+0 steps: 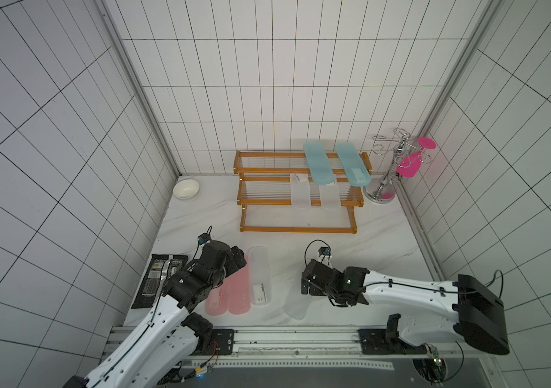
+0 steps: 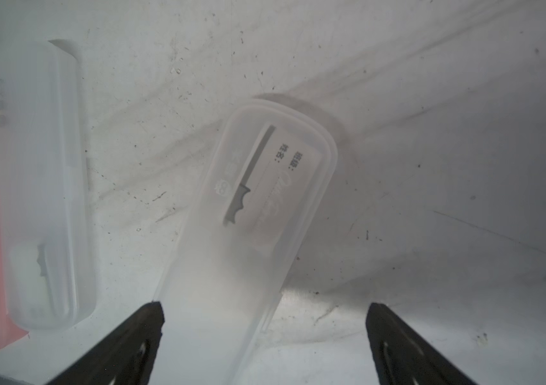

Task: Place the pencil cases on the shelf according to color
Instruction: Pick up the pencil case from the center of the board.

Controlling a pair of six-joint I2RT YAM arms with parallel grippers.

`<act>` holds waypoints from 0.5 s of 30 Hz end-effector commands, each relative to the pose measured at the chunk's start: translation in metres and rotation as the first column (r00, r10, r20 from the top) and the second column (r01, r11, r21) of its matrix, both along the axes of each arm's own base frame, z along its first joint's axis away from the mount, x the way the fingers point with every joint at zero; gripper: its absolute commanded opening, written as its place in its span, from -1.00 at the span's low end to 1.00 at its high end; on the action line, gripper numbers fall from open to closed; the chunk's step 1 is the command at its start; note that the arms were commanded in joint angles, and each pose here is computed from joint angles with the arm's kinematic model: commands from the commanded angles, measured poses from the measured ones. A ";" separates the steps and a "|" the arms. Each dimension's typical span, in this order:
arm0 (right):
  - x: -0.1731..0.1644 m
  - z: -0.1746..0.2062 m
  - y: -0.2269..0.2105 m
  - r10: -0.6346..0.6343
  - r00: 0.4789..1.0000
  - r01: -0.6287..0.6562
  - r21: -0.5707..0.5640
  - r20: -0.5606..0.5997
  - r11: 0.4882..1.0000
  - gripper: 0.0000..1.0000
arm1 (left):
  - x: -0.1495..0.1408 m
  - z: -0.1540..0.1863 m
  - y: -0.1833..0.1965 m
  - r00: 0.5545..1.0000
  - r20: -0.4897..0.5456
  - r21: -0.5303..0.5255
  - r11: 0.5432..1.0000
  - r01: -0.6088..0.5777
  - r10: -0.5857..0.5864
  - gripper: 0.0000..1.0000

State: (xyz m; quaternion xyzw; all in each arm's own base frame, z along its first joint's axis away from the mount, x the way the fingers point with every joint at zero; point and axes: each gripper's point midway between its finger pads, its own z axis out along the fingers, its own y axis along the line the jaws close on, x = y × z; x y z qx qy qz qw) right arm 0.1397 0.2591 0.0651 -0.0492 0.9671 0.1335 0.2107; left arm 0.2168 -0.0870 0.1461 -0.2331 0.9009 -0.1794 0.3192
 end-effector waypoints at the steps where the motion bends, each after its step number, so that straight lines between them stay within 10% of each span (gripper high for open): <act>1: 0.001 -0.009 0.011 -0.029 0.999 0.030 0.031 -0.039 0.999 0.98 | 0.001 0.015 -0.003 0.999 0.041 -0.006 1.000 0.024 -0.024 0.96; 15: 0.041 -0.043 0.026 -0.059 0.993 0.053 -0.066 -0.099 0.996 0.99 | -0.003 0.030 -0.009 0.993 0.100 -0.065 0.996 0.064 -0.057 0.96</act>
